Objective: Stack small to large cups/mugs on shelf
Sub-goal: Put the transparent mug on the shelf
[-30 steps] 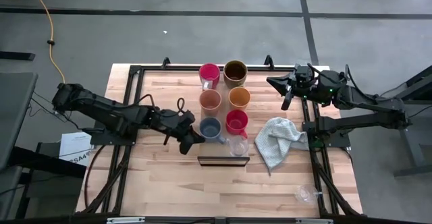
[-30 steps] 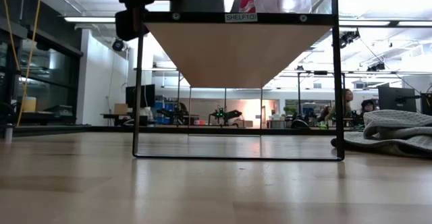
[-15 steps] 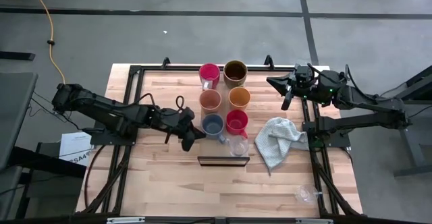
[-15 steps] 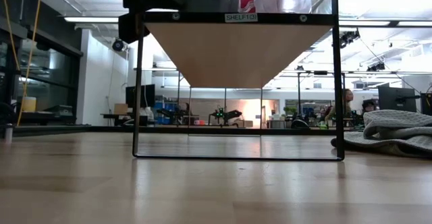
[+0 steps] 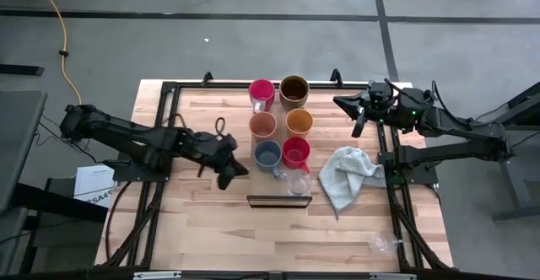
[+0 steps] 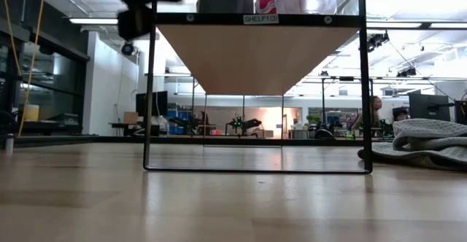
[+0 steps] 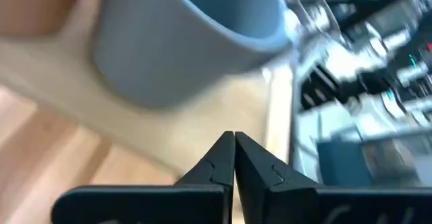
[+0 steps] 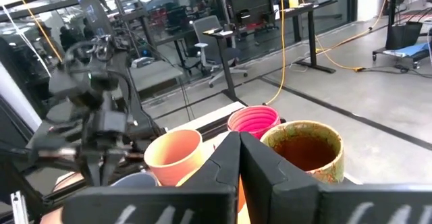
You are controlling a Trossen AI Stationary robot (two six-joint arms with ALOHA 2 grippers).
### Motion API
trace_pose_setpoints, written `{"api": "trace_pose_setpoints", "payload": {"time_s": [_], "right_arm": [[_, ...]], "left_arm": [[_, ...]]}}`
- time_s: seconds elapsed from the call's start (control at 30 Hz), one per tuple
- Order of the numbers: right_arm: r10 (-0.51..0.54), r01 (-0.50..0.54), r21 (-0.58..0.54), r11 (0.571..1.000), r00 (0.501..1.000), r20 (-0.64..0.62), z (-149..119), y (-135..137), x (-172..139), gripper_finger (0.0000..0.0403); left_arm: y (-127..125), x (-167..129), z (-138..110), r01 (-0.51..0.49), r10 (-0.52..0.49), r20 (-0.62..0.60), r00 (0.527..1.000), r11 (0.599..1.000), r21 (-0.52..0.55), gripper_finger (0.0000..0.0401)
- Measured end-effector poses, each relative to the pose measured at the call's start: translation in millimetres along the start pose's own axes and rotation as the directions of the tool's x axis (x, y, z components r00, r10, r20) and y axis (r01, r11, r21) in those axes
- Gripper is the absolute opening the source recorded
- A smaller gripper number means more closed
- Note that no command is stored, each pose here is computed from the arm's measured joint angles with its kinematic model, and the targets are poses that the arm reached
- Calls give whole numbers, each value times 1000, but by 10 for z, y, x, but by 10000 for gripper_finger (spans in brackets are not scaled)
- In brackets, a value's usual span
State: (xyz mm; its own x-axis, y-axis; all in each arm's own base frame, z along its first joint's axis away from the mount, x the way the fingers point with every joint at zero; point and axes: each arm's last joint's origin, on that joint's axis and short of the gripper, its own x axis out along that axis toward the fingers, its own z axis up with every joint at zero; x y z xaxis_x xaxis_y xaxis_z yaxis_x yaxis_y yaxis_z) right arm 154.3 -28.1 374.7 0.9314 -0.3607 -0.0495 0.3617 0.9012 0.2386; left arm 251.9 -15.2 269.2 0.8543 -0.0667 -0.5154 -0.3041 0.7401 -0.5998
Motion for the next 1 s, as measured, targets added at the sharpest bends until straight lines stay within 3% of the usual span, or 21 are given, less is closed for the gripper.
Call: {"api": "trace_pose_setpoints", "payload": {"time_s": [0.13,0.23,0.43,0.53,0.6,0.73,0.87,1.0], "right_arm": [[25,-25,1,1000,1000,-7,-2,7,0,0],[39,-39,1,999,999,-11,-4,11,0,0],[46,-46,18,999,999,-12,-3,14,-1,0],[48,-48,19,999,999,-12,-3,14,-1,0],[48,-48,20,999,999,-11,-2,14,-1,0],[48,-48,21,999,999,-10,-2,14,-1,0],[48,-48,38,998,999,-10,-1,15,-1,0],[49,-48,44,998,999,-10,-1,15,-1,0]], "left_arm": [[-113,-377,96,59,-60,31,998,997,43,0],[-231,-755,266,40,-71,231,970,990,136,0],[-375,-1419,515,-166,-21,562,827,946,280,0],[-415,-1636,604,-209,-74,667,741,919,334,0],[-432,-1726,661,-179,-159,693,703,903,390,0],[-396,-1769,739,-101,-279,659,699,873,477,0],[-309,-1727,779,-80,-268,626,733,879,470,0],[-271,-1747,809,-100,-246,647,721,888,449,0]]}}
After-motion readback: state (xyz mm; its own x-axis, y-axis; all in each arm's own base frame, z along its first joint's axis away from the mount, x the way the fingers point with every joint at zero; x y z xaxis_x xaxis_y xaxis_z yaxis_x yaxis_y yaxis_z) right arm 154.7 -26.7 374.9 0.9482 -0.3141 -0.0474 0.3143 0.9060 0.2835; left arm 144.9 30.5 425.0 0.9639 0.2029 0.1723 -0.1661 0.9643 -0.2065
